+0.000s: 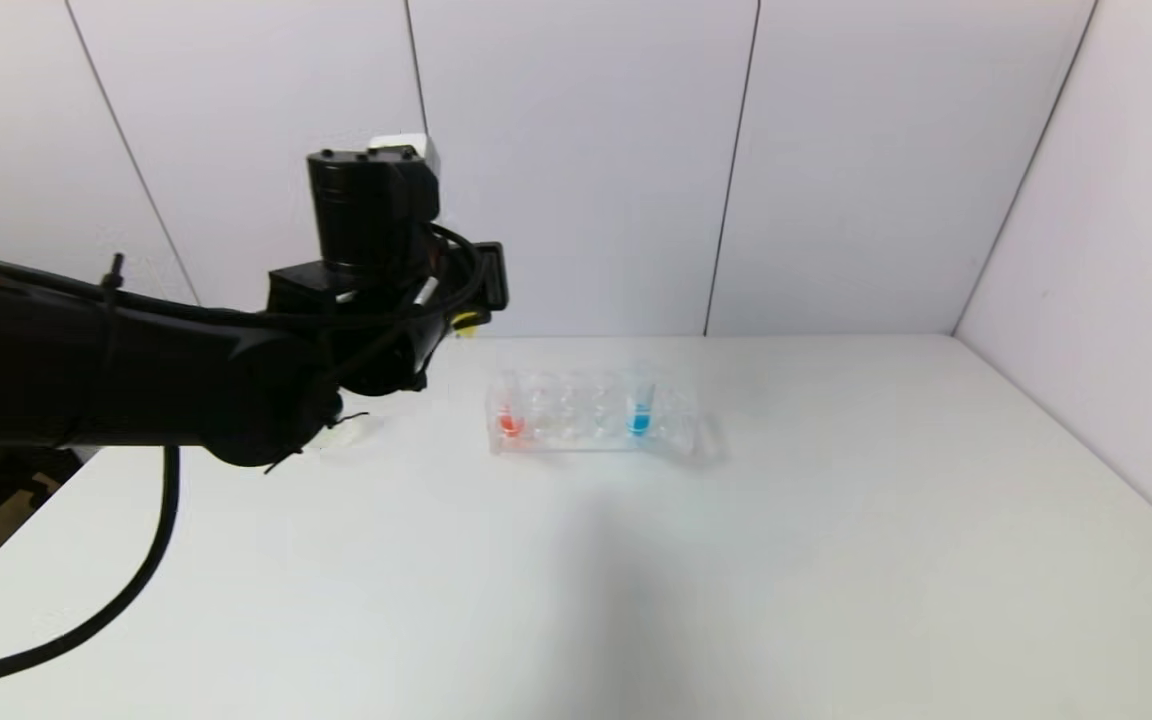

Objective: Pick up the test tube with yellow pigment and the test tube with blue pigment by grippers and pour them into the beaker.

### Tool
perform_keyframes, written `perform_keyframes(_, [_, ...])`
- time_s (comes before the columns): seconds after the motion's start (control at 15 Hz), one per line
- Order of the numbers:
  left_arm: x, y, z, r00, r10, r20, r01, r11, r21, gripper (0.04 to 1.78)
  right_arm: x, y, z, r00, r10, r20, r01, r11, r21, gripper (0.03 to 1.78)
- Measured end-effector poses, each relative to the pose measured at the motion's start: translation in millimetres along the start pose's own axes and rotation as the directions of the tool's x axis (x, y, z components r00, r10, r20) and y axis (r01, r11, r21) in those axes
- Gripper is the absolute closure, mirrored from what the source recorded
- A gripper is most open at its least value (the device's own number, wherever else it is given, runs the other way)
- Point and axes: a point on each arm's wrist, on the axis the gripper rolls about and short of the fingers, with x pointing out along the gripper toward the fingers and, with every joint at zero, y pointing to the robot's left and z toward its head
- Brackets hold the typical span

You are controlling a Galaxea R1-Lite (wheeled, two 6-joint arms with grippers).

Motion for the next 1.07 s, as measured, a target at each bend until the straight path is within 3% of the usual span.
perform_keyframes(0.53, [-2.4,76.0,19.1,0.991,0.134,0.024,-0.134,0.991,-0.011,1.27,0.0,0.0,0.0,1.000,0.000,0.000,0.000,1.000,0.000,0.10])
perform_keyframes(1.07, [-2.0,137.1,21.8,0.976,0.218,0.013,-0.218,0.976,-0.016,1.27,0.0,0.0,0.0,1.000,0.000,0.000,0.000,1.000,-0.001,0.10])
